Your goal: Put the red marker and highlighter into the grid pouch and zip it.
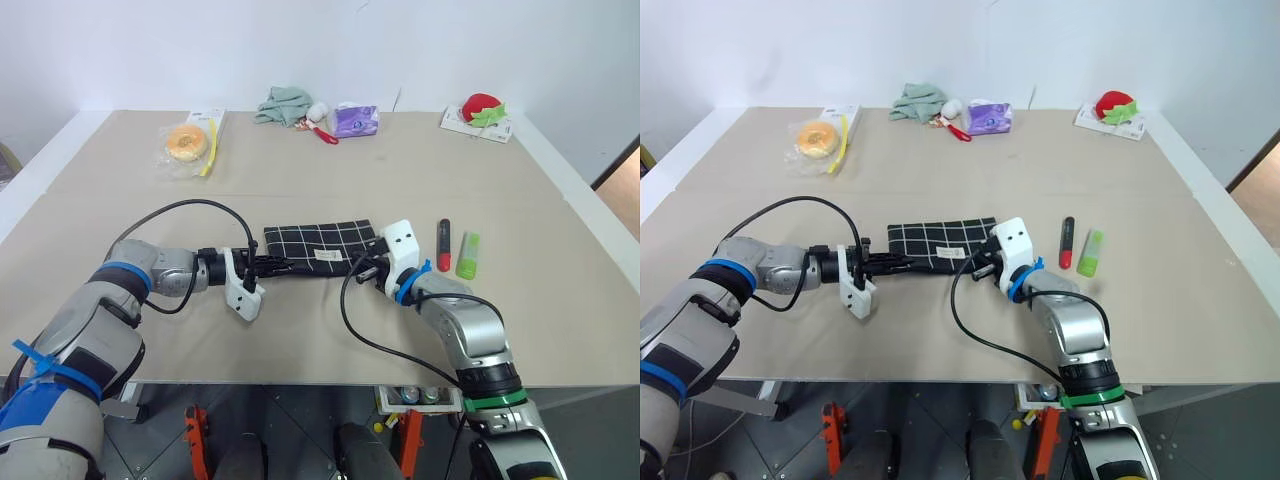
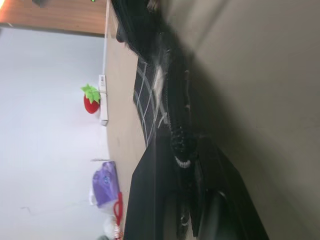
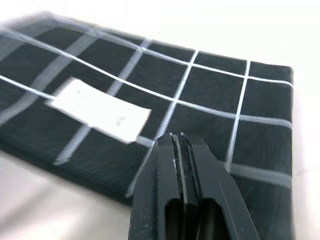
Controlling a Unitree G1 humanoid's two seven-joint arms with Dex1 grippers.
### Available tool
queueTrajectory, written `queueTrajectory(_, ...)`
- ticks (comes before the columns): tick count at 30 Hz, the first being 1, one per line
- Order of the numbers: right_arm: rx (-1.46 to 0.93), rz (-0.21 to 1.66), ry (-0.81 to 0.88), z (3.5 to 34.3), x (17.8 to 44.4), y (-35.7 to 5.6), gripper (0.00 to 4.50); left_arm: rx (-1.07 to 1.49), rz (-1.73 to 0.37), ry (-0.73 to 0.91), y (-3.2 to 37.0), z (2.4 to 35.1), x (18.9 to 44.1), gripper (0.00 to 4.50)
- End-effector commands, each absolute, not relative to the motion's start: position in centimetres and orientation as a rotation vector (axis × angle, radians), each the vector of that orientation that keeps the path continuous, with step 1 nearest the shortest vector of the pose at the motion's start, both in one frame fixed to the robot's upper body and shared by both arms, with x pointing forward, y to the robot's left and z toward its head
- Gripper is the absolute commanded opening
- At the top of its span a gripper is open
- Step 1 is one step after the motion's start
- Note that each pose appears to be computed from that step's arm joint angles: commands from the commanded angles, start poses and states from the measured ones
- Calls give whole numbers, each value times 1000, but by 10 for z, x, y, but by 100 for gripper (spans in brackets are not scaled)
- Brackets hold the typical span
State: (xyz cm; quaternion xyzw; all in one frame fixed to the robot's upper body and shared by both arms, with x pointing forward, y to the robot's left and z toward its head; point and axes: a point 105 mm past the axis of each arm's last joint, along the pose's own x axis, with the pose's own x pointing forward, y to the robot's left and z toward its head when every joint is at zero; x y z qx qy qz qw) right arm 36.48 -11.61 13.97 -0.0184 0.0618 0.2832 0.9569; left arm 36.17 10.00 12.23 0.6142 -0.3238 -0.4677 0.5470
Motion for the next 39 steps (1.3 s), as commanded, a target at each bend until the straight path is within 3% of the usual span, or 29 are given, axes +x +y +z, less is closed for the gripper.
queueTrajectory(1, -10, 526, -59, 194, 357, -149, 64, 1389, -1138, -741, 97, 117, 356, 0)
queueTrajectory(3, -20, 458, -83, 205, 354, -170, 142, 1367, -1137, -717, 97, 117, 356, 0)
queueTrajectory(5, -48, 355, -81, 210, 355, -192, 249, 1345, -1138, -704, 95, 117, 356, 0)
queueTrajectory(9, -88, 172, 37, 193, 357, -222, 447, 1284, -1125, -696, 91, 122, 355, 0)
queueTrajectory(14, -58, 32, 107, 181, 360, -236, 447, 1236, -1112, -676, 87, 126, 357, 0)
queueTrajectory(23, -40, -9, 196, 160, 364, -233, 447, 1183, -1095, -656, 83, 134, 359, 0)
queueTrajectory(27, -52, 180, 93, 181, 361, -199, 447, 1170, -1096, -640, 83, 134, 359, 0)
queueTrajectory(31, -116, 385, 159, 166, 340, -170, 447, 1167, -1102, -631, 83, 133, 358, 0)
queueTrajectory(39, -86, 338, 294, 137, 340, -176, 447, 1161, -1110, -630, 81, 132, 357, 0)
